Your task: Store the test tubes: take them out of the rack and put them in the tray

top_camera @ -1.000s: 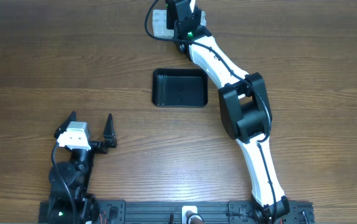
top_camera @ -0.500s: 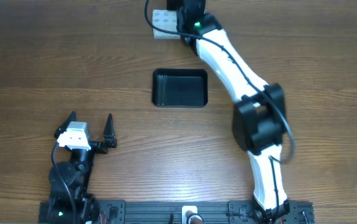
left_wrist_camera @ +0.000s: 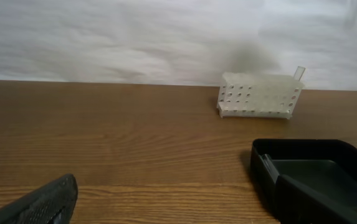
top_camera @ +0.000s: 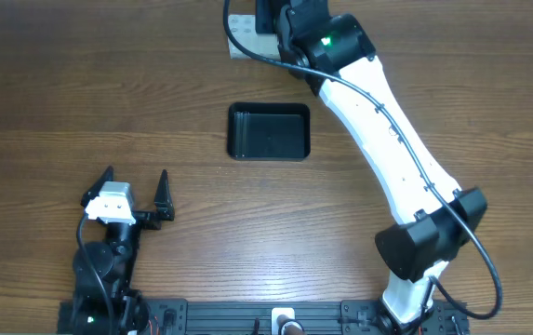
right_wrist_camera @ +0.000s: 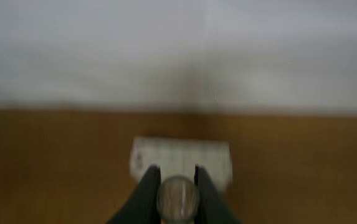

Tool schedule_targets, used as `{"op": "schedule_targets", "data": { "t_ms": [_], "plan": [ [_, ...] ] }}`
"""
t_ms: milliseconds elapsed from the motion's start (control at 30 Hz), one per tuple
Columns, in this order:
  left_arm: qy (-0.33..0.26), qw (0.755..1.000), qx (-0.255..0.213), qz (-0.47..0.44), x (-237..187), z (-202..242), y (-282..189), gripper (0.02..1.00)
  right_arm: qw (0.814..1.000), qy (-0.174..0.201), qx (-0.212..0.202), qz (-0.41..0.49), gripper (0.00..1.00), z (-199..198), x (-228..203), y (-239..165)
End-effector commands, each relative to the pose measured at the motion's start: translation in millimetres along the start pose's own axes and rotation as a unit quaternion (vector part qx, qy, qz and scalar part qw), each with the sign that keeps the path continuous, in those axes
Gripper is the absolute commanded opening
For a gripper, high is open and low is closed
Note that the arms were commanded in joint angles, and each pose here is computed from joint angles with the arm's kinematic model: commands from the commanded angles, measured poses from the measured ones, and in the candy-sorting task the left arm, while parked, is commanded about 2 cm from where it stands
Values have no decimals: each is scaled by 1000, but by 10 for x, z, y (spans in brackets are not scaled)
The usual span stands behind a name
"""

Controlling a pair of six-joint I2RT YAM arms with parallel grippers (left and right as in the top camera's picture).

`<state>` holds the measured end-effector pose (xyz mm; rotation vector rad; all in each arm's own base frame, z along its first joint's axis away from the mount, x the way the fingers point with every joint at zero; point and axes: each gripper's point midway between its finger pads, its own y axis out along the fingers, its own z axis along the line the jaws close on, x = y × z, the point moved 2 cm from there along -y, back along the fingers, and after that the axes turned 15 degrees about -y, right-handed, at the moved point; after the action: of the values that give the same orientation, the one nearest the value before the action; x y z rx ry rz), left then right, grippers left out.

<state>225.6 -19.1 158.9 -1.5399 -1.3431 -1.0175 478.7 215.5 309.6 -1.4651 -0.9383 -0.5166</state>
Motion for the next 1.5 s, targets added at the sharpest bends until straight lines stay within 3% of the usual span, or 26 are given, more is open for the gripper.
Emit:
{"op": "schedule_targets", "data": {
  "t_ms": [33, 133, 467, 800, 1033, 1133, 1267, 1500],
  "plan": [
    [7, 1000, -4, 1, -12, -5, 0, 1000, 995, 4, 46, 90, 88, 227, -516, 270],
    [7, 1000, -4, 1, -12, -5, 0, 1000, 989, -2, 61, 136, 95, 323, -847, 423],
    [7, 1000, -4, 1, -12, -5, 0, 1000, 975, 35, 51, 215, 95, 521, -1629, 758],
    [7, 1000, -4, 1, -12, -5, 0, 1000, 966, 10, 61, 251, 112, 788, -1978, 943],
    [7, 1000, -4, 1, -12, -5, 0, 1000, 962, 22, 56, 266, 128, 818, -2107, 1037],
    [7, 1000, -4, 1, -12, -5, 0, 1000, 963, 24, 60, 263, 172, 855, -2130, 1110],
    [7, 1000, -4, 1, -12, -5, 0, 1000, 962, 27, 72, 262, 303, 914, -2155, 1165],
    [7, 1000, -4, 1, -12, -5, 0, 1000, 963, 24, 74, 257, 393, 932, -2130, 1162]
  ]
}}
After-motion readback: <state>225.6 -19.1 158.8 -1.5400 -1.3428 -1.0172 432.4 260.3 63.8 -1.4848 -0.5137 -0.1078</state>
